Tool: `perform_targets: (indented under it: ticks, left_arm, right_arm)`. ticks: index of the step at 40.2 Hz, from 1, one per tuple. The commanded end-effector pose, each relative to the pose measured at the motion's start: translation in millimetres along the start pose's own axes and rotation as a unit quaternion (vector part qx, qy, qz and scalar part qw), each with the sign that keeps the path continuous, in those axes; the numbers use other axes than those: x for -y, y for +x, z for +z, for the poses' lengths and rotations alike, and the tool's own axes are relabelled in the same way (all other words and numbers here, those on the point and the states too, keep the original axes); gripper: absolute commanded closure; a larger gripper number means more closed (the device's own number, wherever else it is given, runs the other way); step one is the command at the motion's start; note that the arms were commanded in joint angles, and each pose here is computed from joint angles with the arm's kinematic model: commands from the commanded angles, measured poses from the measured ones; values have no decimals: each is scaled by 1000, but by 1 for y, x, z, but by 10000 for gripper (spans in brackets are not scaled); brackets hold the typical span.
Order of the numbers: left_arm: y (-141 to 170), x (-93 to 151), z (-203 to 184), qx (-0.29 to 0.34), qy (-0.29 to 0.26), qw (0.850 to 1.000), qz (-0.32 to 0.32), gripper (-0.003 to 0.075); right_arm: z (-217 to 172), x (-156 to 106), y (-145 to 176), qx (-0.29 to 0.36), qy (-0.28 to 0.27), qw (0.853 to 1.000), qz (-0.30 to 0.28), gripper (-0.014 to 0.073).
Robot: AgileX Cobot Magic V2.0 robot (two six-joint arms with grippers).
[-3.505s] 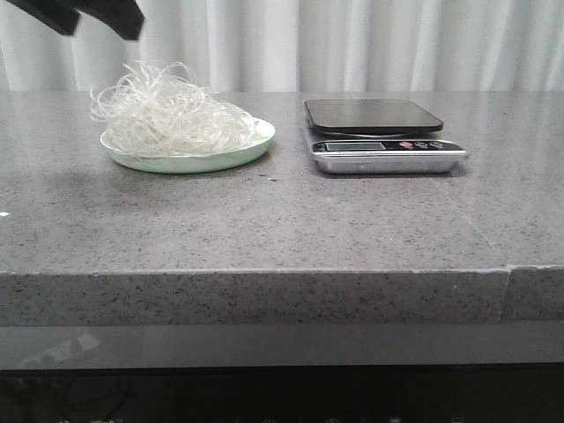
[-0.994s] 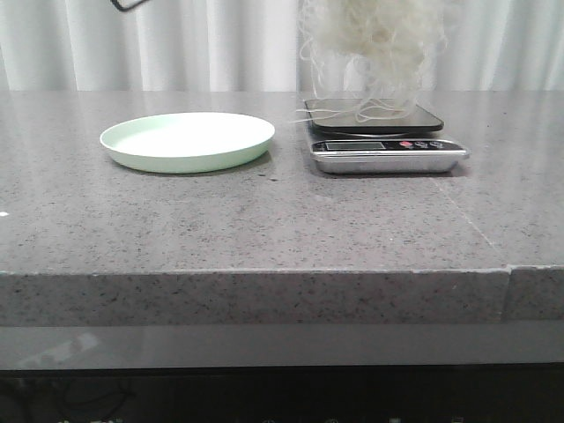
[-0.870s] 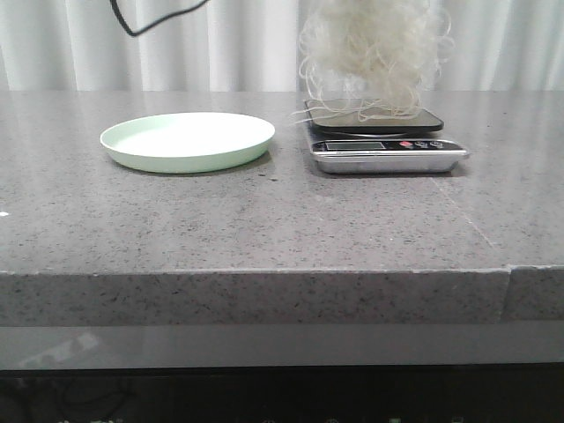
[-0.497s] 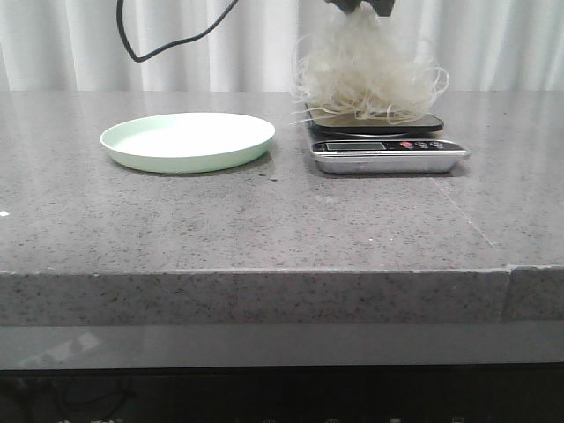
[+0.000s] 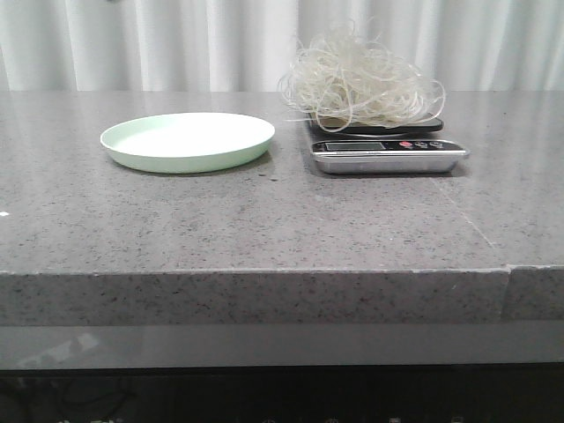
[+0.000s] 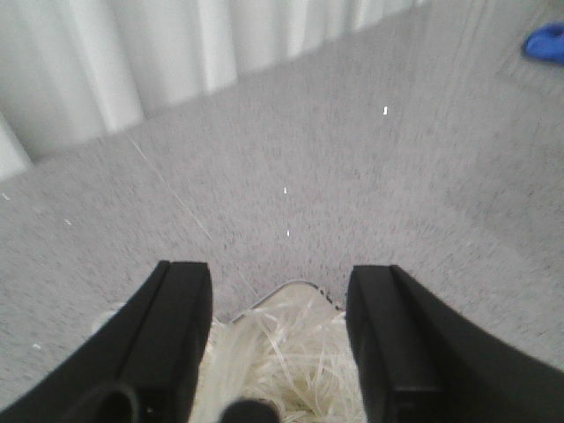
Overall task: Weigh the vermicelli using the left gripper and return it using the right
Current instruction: 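Lower the vermicelli onto the scale and open the left gripper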
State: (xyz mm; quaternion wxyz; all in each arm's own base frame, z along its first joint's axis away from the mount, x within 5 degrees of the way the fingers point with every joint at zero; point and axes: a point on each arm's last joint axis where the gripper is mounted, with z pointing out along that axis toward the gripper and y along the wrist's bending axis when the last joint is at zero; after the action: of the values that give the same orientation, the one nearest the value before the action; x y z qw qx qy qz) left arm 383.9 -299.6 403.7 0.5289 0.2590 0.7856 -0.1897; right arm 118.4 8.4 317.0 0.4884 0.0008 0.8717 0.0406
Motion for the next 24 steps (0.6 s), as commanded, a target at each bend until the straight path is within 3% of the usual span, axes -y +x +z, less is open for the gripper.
perform_targets:
  ticks: [1, 13, 24]
  left_arm:
    - [-57, 3, -73, 104, -1, 995, 7, 280]
    - [-81, -2, -175, 86, -29, 996, 25, 280]
    - [-60, -2, -237, 94, -27, 995, 24, 280]
  right_arm:
    - [-5, 0, -15, 43, 2, 999, -7, 55]
    - [-5, 0, -15, 43, 2, 999, -7, 55]
    - [-5, -2, -15, 40, -8, 999, 6, 55]
